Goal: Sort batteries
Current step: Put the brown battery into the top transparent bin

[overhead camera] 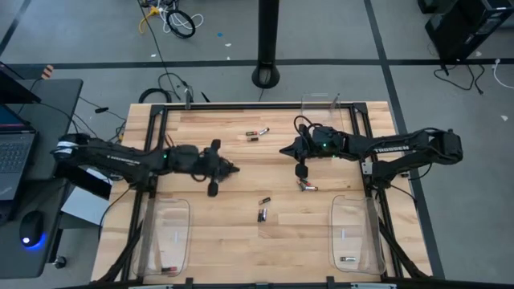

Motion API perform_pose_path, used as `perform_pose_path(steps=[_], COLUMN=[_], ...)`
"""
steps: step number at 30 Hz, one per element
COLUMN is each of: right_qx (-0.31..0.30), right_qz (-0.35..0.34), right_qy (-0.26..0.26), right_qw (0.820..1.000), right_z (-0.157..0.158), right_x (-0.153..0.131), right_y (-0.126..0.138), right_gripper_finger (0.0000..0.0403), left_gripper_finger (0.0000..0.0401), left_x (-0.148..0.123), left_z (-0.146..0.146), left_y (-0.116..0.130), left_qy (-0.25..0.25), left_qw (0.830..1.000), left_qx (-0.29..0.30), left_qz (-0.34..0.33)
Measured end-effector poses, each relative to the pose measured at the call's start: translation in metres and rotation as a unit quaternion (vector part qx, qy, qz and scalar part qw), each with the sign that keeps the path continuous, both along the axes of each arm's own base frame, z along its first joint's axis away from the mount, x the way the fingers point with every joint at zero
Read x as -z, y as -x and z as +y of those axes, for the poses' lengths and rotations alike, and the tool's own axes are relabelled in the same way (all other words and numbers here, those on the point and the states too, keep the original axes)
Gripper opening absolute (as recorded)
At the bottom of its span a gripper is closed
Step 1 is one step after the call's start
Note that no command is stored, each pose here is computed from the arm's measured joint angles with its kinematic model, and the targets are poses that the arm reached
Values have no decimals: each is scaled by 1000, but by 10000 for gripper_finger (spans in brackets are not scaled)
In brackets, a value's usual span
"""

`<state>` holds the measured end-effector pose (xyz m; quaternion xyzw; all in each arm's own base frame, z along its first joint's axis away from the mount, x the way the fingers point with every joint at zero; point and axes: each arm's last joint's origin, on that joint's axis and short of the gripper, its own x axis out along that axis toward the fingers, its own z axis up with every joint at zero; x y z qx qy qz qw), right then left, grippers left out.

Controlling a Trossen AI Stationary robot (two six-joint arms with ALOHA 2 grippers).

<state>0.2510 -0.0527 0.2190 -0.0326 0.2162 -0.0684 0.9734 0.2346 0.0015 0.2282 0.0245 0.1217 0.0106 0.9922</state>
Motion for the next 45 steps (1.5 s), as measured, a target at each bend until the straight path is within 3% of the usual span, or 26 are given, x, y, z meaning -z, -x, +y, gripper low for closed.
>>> perform_pose_path(steps=[5,12,25,31,36,45], right_qx=[11,73,92,87,55,0], right_qz=[-3,4,11,-10,-6,41], right_qy=[-4,-1,-28,-25,-52,-95], right_qw=[1000,997,995,996,997,995], right_z=[-4,-14,-16,-17,-13,28], right_x=[0,1,-10,-26,-27,-13], right_y=[1,4,0,-5,-6,-16], right_gripper_finger=[13,19,61,77,84,110], left_gripper_finger=[1,1,2,2,2,2], left_x=[9,29,34,34,34,33], left_z=[22,42,51,52,53,54], left_y=[3,2,-4,-4,-3,-3], left_qy=[0,27,23,17,1,-1], left_qw=[1000,999,999,998,998,998], left_qx=[-10,-17,-32,-51,-64,-66], left_qz=[8,35,14,14,16,14])
